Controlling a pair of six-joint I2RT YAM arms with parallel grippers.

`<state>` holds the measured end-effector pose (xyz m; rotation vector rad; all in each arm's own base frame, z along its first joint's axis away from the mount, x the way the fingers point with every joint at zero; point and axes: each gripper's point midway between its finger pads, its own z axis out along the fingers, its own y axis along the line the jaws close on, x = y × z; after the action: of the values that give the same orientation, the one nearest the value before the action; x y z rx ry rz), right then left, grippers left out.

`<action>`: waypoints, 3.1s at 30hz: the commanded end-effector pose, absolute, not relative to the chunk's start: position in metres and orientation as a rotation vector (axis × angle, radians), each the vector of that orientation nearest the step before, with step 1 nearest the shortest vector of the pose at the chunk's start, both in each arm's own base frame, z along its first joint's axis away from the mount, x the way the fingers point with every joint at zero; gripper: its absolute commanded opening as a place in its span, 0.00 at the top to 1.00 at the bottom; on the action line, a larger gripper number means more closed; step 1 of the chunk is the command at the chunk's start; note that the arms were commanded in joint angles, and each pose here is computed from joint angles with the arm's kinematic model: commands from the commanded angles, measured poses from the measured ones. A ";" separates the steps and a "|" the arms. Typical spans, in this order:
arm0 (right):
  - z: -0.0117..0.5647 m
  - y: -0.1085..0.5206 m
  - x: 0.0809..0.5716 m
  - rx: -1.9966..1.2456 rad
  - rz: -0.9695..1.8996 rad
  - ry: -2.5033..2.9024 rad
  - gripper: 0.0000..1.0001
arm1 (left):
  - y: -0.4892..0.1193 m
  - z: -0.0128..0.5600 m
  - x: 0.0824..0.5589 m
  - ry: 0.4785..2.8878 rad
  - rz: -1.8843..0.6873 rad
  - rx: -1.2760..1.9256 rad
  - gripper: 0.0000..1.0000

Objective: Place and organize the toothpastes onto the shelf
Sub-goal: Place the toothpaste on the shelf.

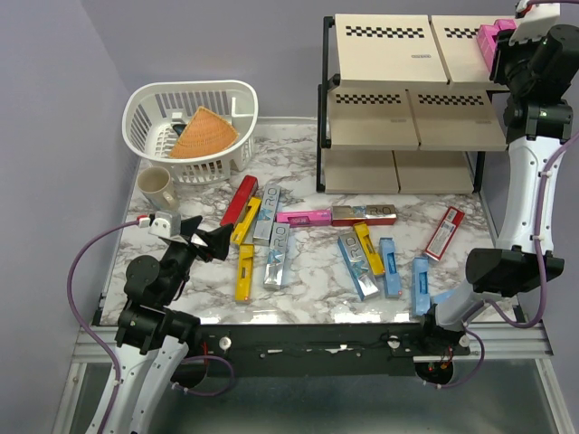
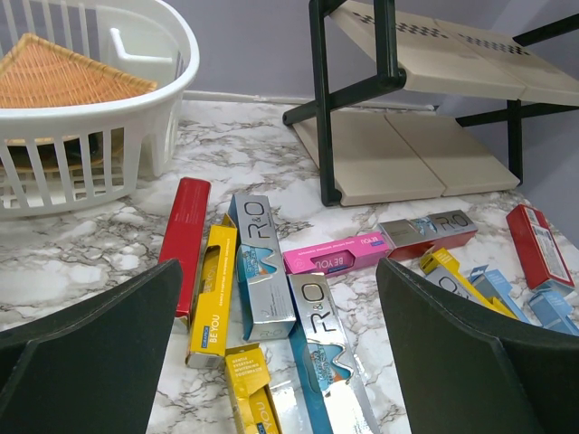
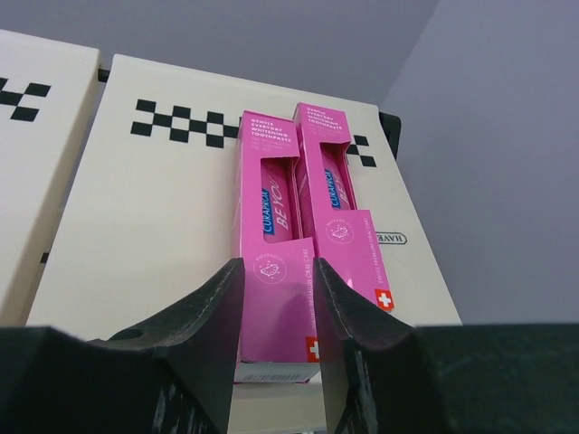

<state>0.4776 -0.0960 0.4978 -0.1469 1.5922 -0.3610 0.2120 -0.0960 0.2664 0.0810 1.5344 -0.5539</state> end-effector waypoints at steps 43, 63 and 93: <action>0.497 -0.082 0.424 0.185 -0.104 1.671 0.50 | -0.100 0.283 0.203 1.473 -0.582 0.116 0.01; 0.491 -0.085 0.451 0.159 -0.093 1.681 0.50 | -0.100 0.280 0.206 1.488 -0.577 0.114 0.01; 0.514 -0.048 0.432 -0.015 0.040 1.602 0.45 | -0.099 0.282 0.205 1.478 -0.575 0.114 0.01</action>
<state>0.4621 -0.0770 0.4803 0.1146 1.6999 -0.0548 0.2094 -0.0953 0.2701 0.0822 1.5166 -0.5564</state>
